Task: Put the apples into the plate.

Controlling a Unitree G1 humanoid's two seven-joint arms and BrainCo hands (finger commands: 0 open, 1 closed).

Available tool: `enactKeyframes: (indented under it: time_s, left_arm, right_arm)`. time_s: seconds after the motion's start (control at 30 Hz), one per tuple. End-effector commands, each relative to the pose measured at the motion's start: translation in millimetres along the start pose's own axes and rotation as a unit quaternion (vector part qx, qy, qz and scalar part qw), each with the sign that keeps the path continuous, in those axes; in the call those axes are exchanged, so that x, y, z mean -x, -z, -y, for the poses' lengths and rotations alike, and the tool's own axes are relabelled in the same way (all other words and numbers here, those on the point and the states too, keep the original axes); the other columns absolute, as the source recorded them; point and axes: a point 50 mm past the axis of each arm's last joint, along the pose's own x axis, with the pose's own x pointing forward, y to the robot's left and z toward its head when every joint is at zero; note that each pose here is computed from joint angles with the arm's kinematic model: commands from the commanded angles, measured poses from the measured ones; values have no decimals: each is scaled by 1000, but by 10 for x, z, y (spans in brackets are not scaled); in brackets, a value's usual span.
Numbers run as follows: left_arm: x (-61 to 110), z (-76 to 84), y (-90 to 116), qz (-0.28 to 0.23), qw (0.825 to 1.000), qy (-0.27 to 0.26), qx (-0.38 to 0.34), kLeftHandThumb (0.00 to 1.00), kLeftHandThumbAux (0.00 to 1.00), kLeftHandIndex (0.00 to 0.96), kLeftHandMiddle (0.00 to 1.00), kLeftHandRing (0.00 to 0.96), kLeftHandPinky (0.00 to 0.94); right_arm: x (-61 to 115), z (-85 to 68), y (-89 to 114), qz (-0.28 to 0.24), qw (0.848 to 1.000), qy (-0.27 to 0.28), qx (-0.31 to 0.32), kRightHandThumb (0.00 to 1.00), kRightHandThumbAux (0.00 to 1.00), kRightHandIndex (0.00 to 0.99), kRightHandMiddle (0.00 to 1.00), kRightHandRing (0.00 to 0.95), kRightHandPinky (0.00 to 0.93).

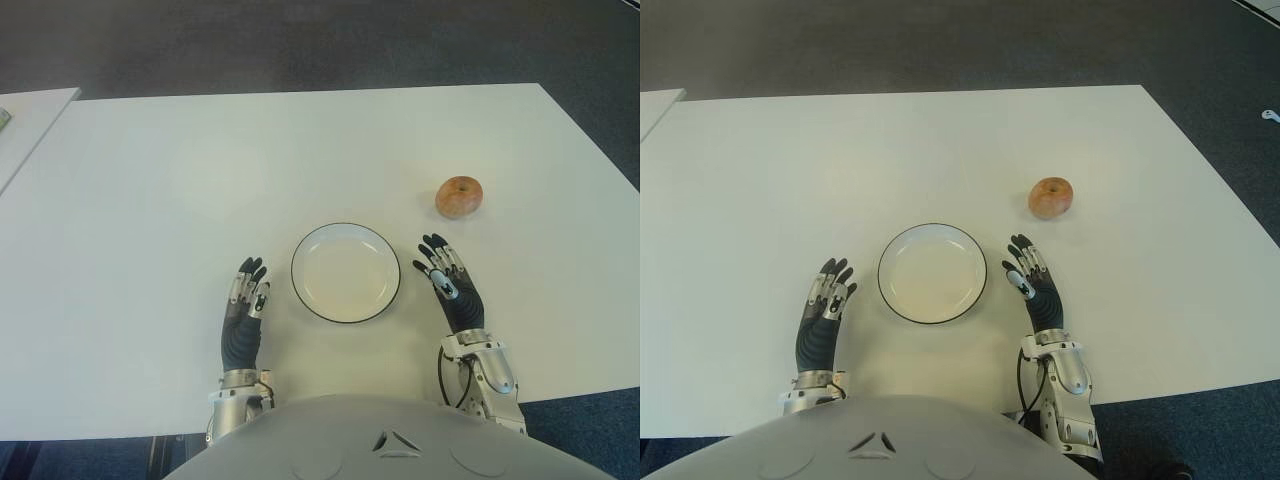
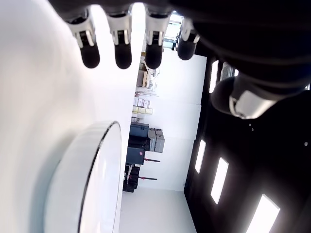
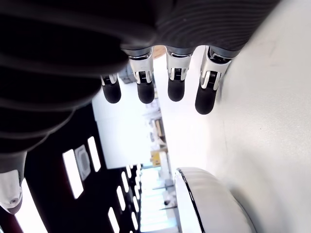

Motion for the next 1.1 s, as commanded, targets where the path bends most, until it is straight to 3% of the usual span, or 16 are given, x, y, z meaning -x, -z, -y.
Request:
enactKeyframes:
  time_s: [0.03,0.7,1.1]
  left_arm:
    - [15,15,9,-6,1000,-5,1,133,439,72,104,111,147]
    - [18,32,12,-7,1000,-2,-2,130,412,82,105,104,131]
    - [-36,24,42,-12,1000,-5,0,124,441,82,115,120,147]
  right_arm:
    - [64,7,101,-32,999,5,-3,114,518,5,0,0,0]
    - [67,10,99,-31,999,9,3,107,517,0,0,0,0]
    - [-38,30,20,-14,1000,13,0,118,505,13,3,0,4]
